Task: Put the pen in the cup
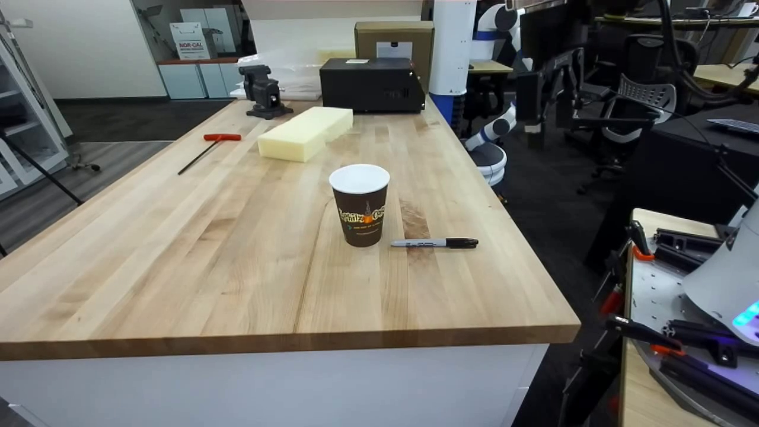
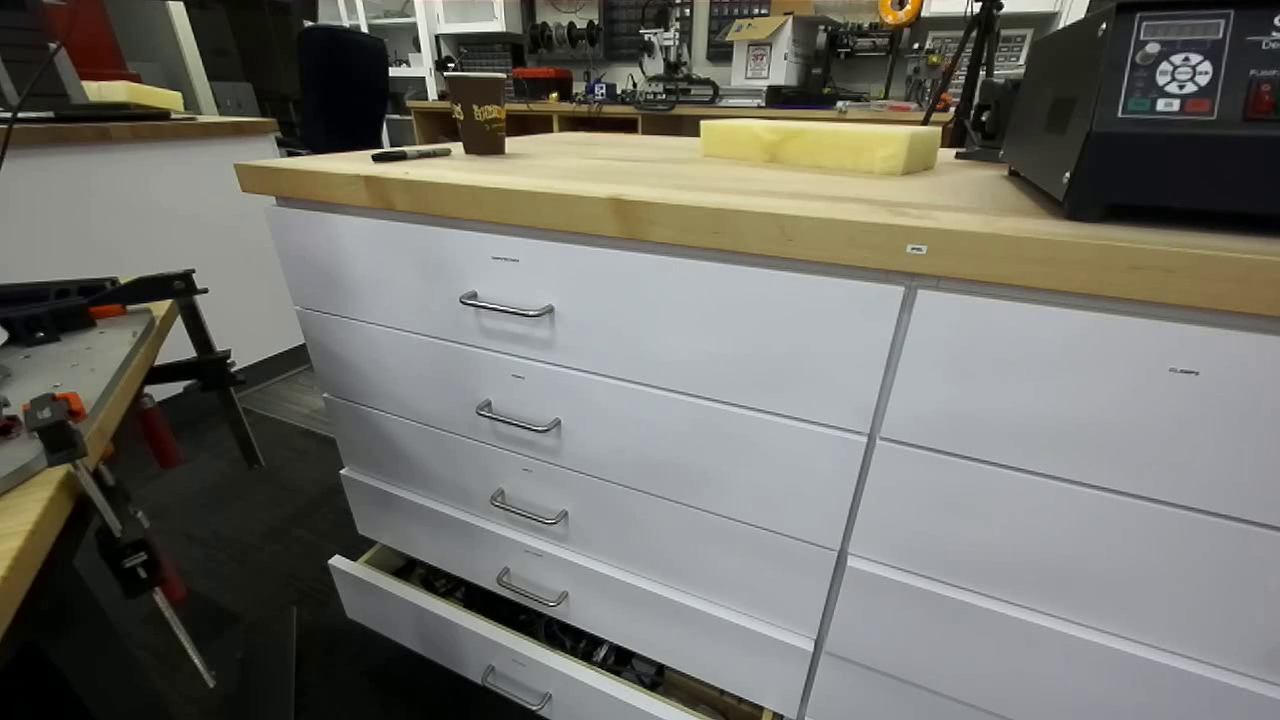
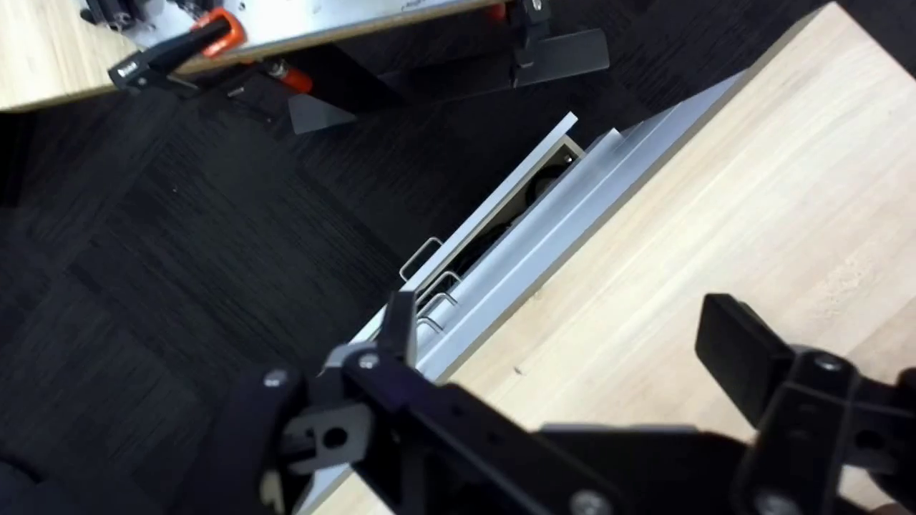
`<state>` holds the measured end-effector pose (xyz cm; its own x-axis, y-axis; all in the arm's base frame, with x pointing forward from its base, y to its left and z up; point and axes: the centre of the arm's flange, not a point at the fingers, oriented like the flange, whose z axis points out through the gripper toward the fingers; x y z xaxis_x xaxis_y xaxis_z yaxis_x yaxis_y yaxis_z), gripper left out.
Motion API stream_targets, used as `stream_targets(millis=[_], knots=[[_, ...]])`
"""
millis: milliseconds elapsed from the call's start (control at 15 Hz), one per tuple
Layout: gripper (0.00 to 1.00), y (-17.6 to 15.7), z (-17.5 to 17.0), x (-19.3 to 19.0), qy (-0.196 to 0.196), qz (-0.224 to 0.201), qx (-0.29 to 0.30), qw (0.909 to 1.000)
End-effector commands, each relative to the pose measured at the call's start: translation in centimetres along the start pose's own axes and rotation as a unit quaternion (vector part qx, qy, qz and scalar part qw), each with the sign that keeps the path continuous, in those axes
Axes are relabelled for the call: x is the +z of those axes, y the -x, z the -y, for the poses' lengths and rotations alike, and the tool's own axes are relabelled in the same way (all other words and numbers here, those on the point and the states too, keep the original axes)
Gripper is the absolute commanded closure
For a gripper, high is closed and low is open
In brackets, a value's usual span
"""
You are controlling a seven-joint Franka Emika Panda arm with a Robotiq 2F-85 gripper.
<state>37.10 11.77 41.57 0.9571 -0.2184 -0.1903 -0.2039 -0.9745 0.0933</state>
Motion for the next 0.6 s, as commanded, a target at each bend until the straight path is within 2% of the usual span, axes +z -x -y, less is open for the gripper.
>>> stream_targets(millis=[0,267,533], knots=[[0.0,-3.7,1.3,0.6,-0.02,-0.023,-0.039,0.9988],[0.0,-6.0,3.7,2.3,-0.049,-0.027,-0.096,0.9938],[0.0,-6.8,6.8,3.9,-0.072,0.014,-0.14,0.9875]])
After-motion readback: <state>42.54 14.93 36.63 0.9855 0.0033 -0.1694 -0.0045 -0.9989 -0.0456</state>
